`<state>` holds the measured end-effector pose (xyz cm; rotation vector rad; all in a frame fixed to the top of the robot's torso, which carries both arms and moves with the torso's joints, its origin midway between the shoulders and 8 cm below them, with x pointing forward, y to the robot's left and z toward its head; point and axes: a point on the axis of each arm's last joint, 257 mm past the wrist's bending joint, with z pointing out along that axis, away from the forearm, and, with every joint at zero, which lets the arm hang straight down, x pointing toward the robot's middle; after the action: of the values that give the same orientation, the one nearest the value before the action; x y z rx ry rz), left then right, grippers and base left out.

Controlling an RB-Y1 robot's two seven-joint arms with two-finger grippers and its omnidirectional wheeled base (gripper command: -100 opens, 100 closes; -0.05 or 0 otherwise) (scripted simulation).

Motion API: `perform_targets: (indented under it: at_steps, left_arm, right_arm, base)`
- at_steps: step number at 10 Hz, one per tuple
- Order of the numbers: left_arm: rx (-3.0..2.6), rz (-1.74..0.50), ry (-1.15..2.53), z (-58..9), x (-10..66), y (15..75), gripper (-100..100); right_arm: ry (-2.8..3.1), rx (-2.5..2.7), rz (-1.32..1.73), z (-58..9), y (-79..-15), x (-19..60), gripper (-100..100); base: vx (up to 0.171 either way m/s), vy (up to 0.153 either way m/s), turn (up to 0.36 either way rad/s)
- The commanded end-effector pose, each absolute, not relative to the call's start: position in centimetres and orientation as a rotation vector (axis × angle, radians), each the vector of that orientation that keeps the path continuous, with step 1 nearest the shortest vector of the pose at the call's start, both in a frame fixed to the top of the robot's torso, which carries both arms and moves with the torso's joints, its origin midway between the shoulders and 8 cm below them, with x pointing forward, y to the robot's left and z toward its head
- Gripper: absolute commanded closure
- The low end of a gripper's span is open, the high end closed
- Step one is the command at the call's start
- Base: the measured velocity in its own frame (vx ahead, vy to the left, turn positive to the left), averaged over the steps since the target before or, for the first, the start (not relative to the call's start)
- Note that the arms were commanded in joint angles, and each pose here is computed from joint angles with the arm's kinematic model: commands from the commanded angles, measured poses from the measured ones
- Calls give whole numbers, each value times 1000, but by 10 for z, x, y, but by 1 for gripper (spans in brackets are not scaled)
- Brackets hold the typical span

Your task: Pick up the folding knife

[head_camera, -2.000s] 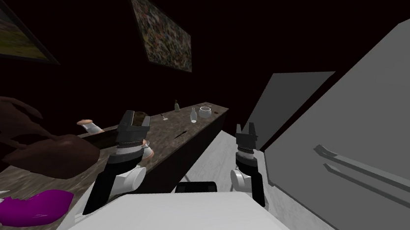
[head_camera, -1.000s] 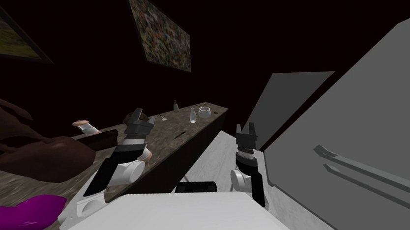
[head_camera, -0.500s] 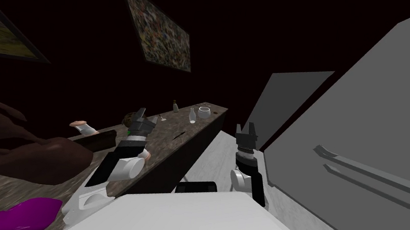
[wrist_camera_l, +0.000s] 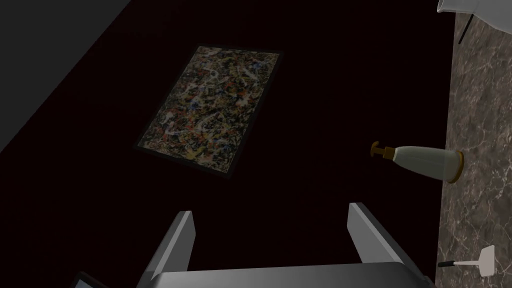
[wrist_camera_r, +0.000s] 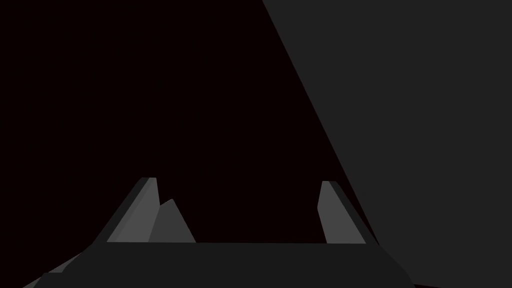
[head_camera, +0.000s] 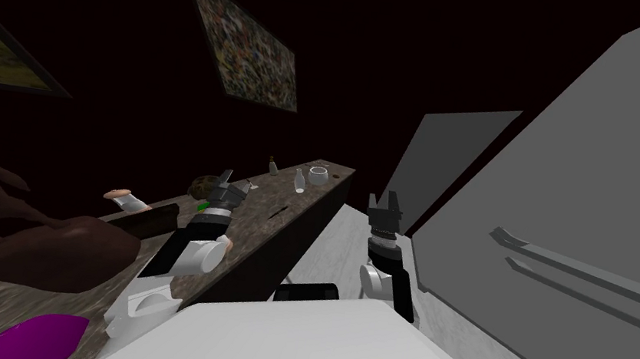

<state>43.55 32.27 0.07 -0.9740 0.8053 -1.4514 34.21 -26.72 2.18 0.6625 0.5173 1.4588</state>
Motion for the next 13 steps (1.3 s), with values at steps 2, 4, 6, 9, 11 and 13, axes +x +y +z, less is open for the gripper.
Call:
perform_targets:
  at_steps: [2,4,6,9,11,13]
  left_arm:
    - [-1031,-1453,832,-8,442,324,-100]
    - [-1093,-1474,851,-16,451,325,-100]
    - [-1139,-1502,857,-19,458,326,-100]
    - [-1216,-1513,887,-30,467,326,-100]
    - [-1252,-1494,915,-41,470,326,-100]
    - [-1316,-1508,935,-49,477,326,-100]
  right_arm:
    - [517,663,1459,22,-267,342,0]
    - [517,663,1459,22,-267,342,0]
    - [517,662,1459,22,-267,342,0]
    - [517,662,1459,22,-267,342,0]
    - [517,663,1459,22,-267,342,0]
    - [517,663,1459,22,-267,342,0]
  base:
    - [14,-9,-1]
    - [20,-14,-3]
    - [14,-13,0]
    - [19,-13,0]
    - [20,-15,1]
    - [29,-24,3]
